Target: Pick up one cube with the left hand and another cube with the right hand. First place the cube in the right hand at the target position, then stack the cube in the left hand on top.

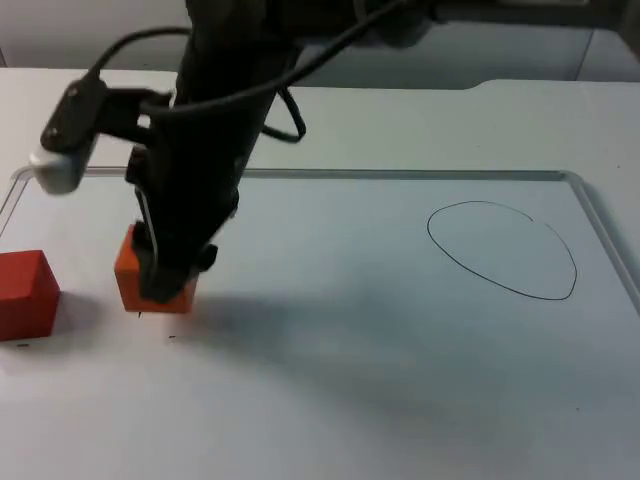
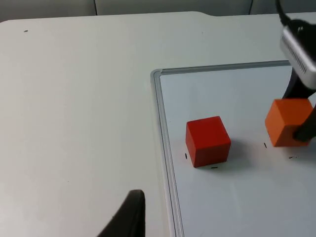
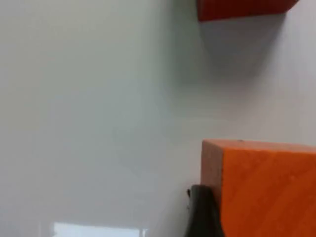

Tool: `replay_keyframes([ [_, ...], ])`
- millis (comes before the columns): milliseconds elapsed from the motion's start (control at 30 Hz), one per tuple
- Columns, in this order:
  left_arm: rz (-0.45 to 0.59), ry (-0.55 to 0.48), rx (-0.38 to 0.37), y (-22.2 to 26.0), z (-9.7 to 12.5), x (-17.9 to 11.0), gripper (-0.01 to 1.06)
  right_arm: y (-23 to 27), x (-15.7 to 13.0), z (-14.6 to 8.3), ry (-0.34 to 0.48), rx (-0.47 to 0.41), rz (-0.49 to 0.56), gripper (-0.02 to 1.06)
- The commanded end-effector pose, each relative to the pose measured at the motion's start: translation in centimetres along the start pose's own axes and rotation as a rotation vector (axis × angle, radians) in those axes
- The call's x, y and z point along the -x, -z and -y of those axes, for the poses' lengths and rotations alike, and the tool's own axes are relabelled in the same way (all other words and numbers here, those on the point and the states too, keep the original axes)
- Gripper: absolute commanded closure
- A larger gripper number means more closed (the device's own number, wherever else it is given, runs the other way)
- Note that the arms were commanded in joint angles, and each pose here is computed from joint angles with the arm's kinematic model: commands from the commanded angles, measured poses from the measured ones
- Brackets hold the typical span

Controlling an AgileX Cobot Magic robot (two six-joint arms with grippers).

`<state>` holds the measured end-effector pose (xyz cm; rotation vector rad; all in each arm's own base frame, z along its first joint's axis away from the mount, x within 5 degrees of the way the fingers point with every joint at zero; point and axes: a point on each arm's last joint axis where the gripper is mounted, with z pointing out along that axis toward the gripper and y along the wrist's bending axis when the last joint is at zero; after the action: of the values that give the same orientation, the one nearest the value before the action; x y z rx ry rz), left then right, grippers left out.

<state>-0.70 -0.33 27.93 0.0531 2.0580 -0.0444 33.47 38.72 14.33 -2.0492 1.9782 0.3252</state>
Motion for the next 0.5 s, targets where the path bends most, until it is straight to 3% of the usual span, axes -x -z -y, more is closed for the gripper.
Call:
replay_keyframes([
  [0, 0.010, 0.006, 0.002, 0.0, 0.0, 0.0, 0.00, 6.5, 2.1, -0.3, 0.014, -0.073, 0.093, 1.05],
  [200, 0.010, 0.006, 0.002, 0.0, 0.0, 0.0, 0.00, 14.9, 3.0, -0.8, -0.045, -0.185, 0.220, 1.05],
  [333, 0.010, 0.006, 0.002, 0.0, 0.0, 0.0, 0.00, 25.0, 2.0, -1.3, -0.253, -0.359, 0.397, 1.05],
  [367, 0.010, 0.006, 0.002, 0.0, 0.0, 0.0, 0.00, 25.0, 2.0, -1.3, -0.253, -0.359, 0.397, 1.05],
  [467, 0.010, 0.006, 0.002, 0.0, 0.0, 0.0, 0.00, 31.7, -0.2, -2.6, -0.376, -0.524, 0.445, 1.05],
])
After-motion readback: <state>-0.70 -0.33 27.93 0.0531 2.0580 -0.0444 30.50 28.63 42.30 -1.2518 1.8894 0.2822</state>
